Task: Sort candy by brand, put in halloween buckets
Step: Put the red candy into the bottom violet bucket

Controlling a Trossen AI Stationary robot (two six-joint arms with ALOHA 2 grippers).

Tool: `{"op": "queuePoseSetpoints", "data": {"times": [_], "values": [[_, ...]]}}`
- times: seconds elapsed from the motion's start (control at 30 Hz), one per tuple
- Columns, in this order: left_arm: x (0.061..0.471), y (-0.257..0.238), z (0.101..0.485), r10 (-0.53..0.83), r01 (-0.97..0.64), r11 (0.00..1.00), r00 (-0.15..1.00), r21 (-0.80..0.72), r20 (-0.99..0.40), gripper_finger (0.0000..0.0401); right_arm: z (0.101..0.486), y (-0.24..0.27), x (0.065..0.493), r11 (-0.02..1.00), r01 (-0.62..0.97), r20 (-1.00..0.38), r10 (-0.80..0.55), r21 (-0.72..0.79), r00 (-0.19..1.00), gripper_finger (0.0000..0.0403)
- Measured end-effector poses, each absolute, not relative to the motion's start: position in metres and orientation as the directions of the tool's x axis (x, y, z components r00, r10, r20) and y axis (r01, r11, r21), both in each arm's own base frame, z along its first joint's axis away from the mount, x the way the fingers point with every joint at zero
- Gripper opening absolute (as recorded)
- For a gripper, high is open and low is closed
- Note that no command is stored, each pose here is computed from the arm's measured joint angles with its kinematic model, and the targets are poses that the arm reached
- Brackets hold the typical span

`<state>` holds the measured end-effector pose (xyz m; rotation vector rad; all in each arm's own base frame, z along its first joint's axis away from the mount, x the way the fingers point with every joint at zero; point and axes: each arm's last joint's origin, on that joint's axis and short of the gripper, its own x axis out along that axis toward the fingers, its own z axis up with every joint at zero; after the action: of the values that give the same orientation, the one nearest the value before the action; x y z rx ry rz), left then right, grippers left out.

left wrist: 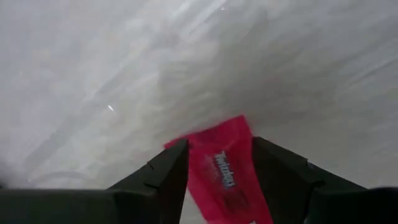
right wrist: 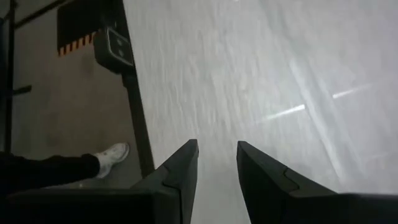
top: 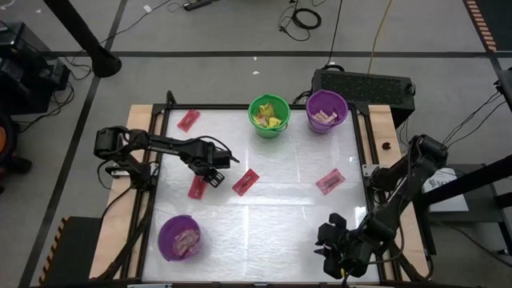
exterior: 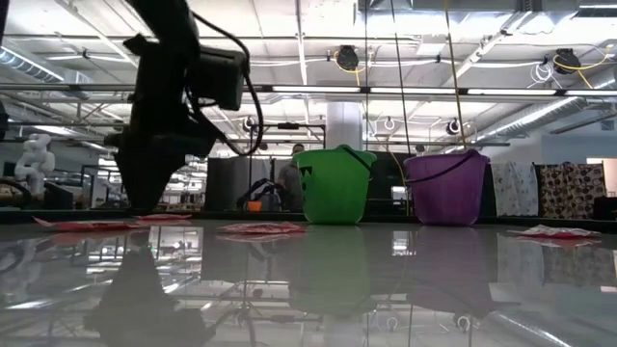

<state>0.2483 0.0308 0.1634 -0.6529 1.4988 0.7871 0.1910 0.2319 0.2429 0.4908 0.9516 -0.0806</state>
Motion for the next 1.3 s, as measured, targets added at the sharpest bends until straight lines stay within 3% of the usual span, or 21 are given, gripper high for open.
{"op": "queuePoseSetpoints", "data": {"times": [0.3, 0.43, 0.53, 0.73, 1.0, 1.3], "values": [[0.235, 0.028, 0.143, -0.003, -0.824, 0.561, -0.097, 0.079, -0.995, 0.0182, 0.241, 0.235, 0.192, 0.87, 0.288, -0.803, 0.182, 0.4, 0.567, 0.0105], [0.232, 0.026, 0.139, -0.041, -0.841, 0.539, -0.088, 0.052, -0.995, 0.0164, 0.241, 0.235, 0.192, 0.869, 0.285, -0.804, 0.188, 0.404, 0.564, 0.0105], [0.234, 0.025, 0.137, -0.063, -0.843, 0.538, -0.057, 0.015, -0.996, 0.0128, 0.241, 0.235, 0.192, 0.869, 0.285, -0.804, 0.188, 0.403, 0.564, 0.0105], [0.242, 0.024, 0.142, -0.08, -0.839, 0.544, -0.016, -0.03, -0.997, 0.0015, 0.241, 0.235, 0.192, 0.869, 0.285, -0.803, 0.188, 0.404, 0.565, 0.0105], [0.277, 0.022, 0.168, -0.067, -0.8, 0.568, 0.19, -0.194, -0.979, 0.0003, 0.242, 0.235, 0.192, 0.876, 0.274, -0.801, 0.184, 0.396, 0.57, 0.0105], [0.315, 0.01, 0.229, -0.045, -0.667, 0.671, 0.398, -0.323, -0.916, 0.0001, 0.242, 0.235, 0.192, 0.878, 0.272, -0.801, 0.184, 0.395, 0.57, 0.0105]]}}
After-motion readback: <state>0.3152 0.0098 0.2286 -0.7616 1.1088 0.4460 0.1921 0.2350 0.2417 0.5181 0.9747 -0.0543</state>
